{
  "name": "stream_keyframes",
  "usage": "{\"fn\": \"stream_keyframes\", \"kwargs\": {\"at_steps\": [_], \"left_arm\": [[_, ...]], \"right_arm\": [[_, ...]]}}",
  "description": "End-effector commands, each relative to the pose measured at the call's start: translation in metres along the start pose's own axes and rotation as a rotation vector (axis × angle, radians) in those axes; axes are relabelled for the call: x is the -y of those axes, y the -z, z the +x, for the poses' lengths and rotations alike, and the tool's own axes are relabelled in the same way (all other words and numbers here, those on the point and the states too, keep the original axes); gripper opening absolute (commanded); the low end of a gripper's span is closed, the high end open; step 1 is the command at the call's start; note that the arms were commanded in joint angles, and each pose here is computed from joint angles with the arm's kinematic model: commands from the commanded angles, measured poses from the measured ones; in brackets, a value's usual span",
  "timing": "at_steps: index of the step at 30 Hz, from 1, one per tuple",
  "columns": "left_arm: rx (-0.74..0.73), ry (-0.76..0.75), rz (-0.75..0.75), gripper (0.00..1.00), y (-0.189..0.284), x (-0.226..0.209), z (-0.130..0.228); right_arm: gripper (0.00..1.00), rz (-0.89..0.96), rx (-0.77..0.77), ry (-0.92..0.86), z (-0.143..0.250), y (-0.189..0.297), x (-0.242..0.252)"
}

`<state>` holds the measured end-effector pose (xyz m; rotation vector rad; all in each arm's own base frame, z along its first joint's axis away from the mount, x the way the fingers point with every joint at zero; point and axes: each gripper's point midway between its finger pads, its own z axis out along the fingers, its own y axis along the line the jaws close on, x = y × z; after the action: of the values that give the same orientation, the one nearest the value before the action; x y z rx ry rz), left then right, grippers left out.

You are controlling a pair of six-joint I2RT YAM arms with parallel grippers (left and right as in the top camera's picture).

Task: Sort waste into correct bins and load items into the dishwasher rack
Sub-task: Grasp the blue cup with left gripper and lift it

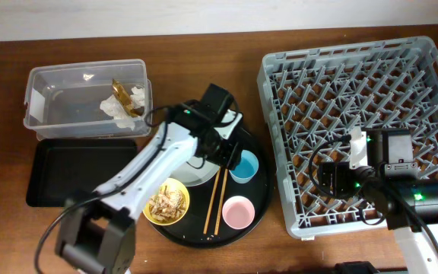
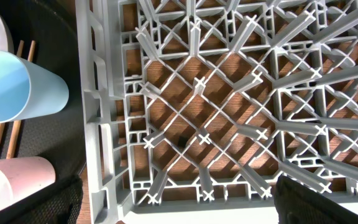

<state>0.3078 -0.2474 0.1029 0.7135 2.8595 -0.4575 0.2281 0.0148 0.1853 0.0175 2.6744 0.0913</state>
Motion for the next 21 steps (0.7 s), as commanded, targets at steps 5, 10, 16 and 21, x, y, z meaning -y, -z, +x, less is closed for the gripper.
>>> {"fn": "stream_keyframes", "kwargs": {"at_steps": [5, 10, 16, 21], "left_arm": [[-0.043, -0.007, 0.003, 0.11, -0.049, -0.002, -0.004], [-0.015, 0.015, 0.000, 0.00, -0.038, -0.010, -0.014], [0.252, 0.234, 0.225, 0.00, 0.070, -0.047, -0.055], [0.387, 0.067, 0.934, 0.00, 0.155, 0.010, -0.074]], "right_arm": [[0.99, 0.002, 0.020, -0.003, -0.005, 0.005, -0.001], [0.99, 0.007, 0.020, -0.003, -0.006, 0.005, 0.000], [0.99, 0.099, 0.127, -0.147, -0.031, 0.008, 0.026], [0.99, -0.663, 0.208, 0.142, -0.060, 0.025, -0.094]]}}
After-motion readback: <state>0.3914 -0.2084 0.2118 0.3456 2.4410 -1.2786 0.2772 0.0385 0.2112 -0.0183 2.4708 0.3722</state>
